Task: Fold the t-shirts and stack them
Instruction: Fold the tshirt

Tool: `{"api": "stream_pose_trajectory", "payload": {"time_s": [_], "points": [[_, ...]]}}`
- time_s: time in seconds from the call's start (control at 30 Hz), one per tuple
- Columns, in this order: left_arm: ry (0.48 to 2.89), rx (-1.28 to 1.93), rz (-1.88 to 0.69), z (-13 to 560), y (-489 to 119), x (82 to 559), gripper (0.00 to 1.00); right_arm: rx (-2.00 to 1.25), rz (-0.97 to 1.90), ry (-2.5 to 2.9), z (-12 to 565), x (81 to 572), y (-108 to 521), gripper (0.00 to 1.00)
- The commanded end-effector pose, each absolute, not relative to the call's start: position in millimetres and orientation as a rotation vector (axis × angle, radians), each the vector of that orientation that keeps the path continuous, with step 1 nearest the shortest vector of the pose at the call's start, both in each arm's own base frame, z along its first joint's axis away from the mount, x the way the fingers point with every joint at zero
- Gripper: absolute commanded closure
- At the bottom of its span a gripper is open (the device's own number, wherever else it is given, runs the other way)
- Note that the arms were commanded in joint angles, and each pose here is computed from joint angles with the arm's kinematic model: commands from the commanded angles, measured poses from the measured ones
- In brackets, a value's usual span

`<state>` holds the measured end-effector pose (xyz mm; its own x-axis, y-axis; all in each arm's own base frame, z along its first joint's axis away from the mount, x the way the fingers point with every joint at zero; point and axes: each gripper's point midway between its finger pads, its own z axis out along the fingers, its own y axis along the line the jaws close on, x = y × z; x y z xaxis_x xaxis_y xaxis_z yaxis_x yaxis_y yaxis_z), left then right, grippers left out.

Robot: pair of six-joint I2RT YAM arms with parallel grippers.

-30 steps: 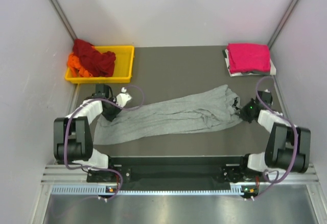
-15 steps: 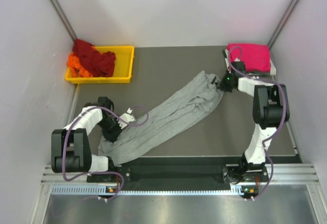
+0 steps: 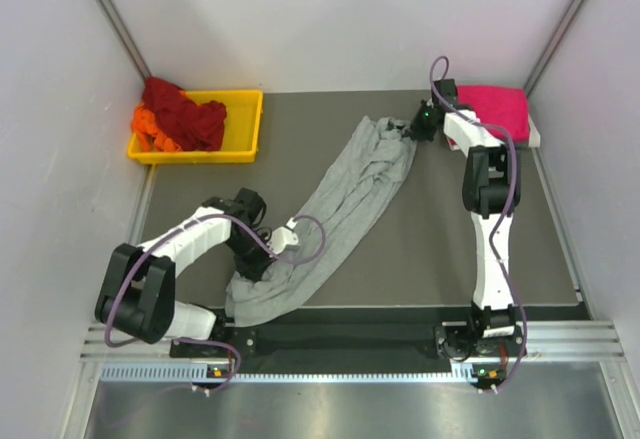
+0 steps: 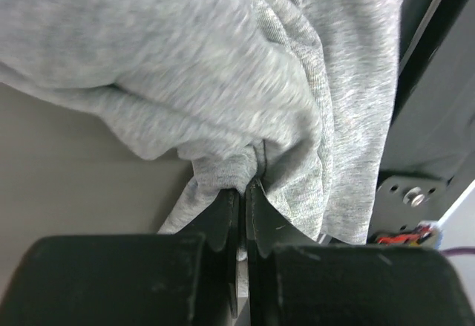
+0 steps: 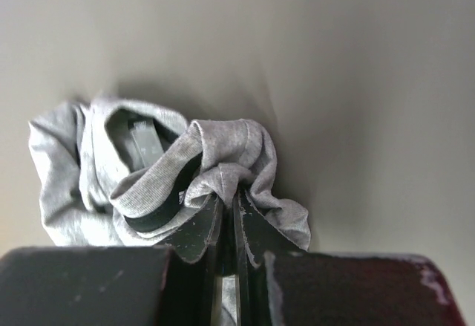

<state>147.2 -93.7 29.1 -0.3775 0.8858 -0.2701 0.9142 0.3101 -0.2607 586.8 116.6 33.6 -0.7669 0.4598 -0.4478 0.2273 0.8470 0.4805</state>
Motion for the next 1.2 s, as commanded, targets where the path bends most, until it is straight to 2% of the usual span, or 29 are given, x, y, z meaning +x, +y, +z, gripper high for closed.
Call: {"api": "stream_pose_trajectory", "payload": {"time_s": [0.0, 0.23, 0.47, 0.63, 0.7, 0.73, 0.8, 0.83, 0.93, 1.0, 1.13, 1.17], "points": [[2.379, 1.636, -0.689, 45, -135, 164, 1.00, 0.520, 0.563, 2.392, 39, 617, 125, 0.98], [2.288, 1.591, -0.735, 54, -176, 193, 1.00, 0.599, 0.688, 2.191, 52, 677, 137, 1.00], [2.265, 1.536, -0.876, 56, -199, 198, 1.00, 0.674, 0.756, 2.016, 73, 709, 131, 1.00], [2.221, 1.518, -0.848, 73, -203, 209, 1.00, 0.688, 0.753, 1.934, 92, 721, 124, 1.00], [2.225, 1.530, -0.841, 73, -199, 203, 1.00, 0.664, 0.730, 1.947, 95, 718, 120, 0.93], [2.262, 1.542, -0.850, 66, -192, 191, 1.00, 0.651, 0.723, 1.955, 97, 715, 120, 0.84], [2.279, 1.562, -0.794, 59, -180, 183, 0.99, 0.612, 0.688, 1.966, 108, 709, 114, 0.75], [2.315, 1.569, -0.776, 49, -171, 174, 0.99, 0.602, 0.677, 1.971, 113, 706, 111, 0.64], [2.359, 1.560, -0.662, 43, -154, 170, 0.96, 0.538, 0.652, 1.949, 155, 696, 108, 0.48], [2.375, 1.531, -0.625, 48, -149, 170, 0.93, 0.504, 0.630, 1.952, 166, 690, 106, 0.43], [2.438, 1.387, -0.417, 58, -136, 194, 0.74, 0.462, 0.559, 1.915, 222, 670, 95, 0.33], [2.456, 1.364, -0.387, 59, -133, 196, 0.65, 0.453, 0.535, 1.921, 226, 664, 93, 0.31]]}}
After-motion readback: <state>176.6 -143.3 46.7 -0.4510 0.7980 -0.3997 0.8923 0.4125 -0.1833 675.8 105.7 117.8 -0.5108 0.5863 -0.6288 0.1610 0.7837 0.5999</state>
